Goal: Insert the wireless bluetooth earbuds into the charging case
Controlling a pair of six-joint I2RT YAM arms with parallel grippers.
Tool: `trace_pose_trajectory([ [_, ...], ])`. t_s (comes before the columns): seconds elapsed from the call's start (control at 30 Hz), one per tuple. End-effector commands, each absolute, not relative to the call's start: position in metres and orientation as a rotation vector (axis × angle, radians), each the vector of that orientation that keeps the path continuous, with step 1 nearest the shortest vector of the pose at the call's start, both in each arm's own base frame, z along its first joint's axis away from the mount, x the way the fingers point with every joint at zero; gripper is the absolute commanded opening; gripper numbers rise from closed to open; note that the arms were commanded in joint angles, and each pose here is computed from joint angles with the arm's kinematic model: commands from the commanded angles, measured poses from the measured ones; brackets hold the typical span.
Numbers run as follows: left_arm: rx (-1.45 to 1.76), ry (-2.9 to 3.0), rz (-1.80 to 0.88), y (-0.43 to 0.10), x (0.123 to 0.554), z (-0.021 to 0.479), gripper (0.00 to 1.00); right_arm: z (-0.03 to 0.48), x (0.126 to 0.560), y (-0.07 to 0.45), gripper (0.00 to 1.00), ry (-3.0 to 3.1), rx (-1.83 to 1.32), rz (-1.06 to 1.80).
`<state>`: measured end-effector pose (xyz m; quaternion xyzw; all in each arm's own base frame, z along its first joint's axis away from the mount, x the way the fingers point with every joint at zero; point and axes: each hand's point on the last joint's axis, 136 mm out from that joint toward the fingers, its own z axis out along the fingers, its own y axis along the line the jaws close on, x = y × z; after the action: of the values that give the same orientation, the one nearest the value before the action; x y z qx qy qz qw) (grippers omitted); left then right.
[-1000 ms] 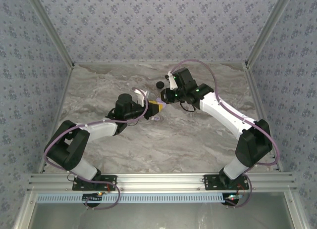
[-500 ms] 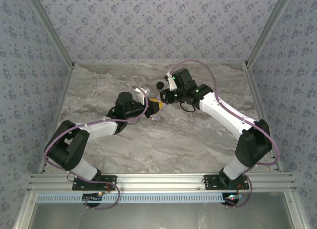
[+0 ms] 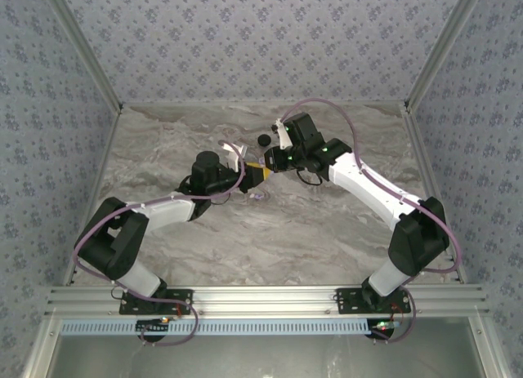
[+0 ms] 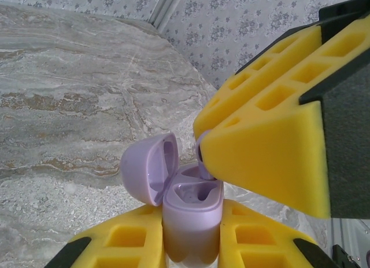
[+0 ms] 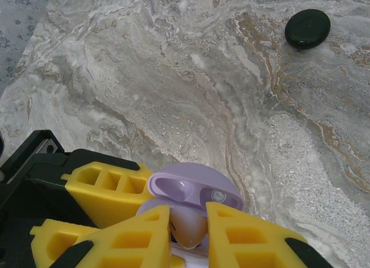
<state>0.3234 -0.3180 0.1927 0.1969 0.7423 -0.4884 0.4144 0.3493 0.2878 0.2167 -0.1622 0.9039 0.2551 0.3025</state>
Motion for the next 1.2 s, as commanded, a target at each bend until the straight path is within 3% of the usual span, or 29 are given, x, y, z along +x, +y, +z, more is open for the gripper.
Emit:
trace_pose_trajectory([
  [0.0,0.501,1.785,-1.243,-0.324,0.329,0.215,0.2,0.217,0.337,0.298,0.24,2.41,-0.481,0.718],
  [0.5,0.542,1.763,-1.243,-0.323,0.321,0.218,0.2,0.221,0.338,0.294,0.36,2.408,-0.478,0.692],
  [1.17,0.631,1.743,-1.163,-0.317,0.311,0.218,0.19,0.256,0.335,0.274,0.44,2.343,-0.465,0.606],
])
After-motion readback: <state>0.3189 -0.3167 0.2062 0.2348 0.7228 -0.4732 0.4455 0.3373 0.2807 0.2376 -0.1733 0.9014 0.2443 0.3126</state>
